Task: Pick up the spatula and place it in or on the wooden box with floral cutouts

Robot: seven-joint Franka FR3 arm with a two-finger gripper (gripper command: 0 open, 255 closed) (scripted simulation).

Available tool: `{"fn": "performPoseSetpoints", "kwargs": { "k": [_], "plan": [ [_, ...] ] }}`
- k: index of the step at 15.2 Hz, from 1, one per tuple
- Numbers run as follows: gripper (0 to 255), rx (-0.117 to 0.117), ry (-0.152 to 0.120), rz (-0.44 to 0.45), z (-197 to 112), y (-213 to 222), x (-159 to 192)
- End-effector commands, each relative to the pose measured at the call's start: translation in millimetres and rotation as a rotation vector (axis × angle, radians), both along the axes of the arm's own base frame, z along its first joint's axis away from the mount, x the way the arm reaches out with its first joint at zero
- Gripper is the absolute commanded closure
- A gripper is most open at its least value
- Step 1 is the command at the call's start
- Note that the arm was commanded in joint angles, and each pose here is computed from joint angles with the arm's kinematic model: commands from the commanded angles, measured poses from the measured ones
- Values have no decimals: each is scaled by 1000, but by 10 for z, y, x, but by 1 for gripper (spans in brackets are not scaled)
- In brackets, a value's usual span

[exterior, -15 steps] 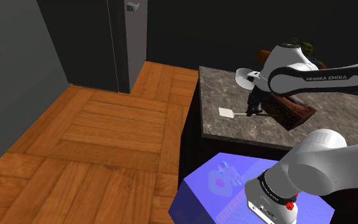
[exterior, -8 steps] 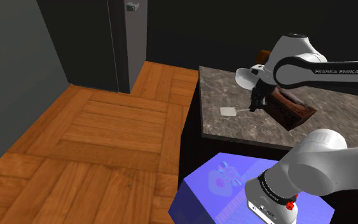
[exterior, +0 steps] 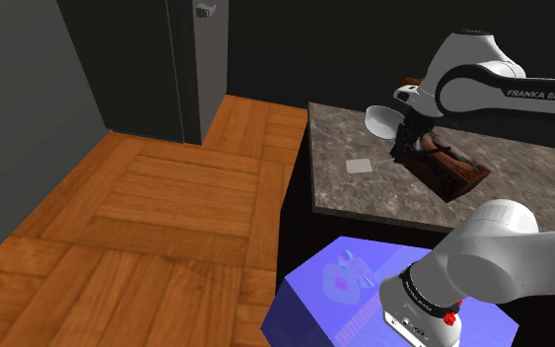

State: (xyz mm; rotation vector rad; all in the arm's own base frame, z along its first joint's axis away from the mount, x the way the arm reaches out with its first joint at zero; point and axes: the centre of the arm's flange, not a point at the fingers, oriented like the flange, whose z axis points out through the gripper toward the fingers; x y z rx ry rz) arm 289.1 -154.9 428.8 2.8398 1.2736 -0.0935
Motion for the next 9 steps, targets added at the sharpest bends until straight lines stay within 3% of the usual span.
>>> {"fn": "performPoseSetpoints", "kwargs": {
  "k": [1,9],
  "plan": [
    [255,0,0,0,100,-16,-6],
    [255,0,0,0,523,-16,-6]
  ]
}}
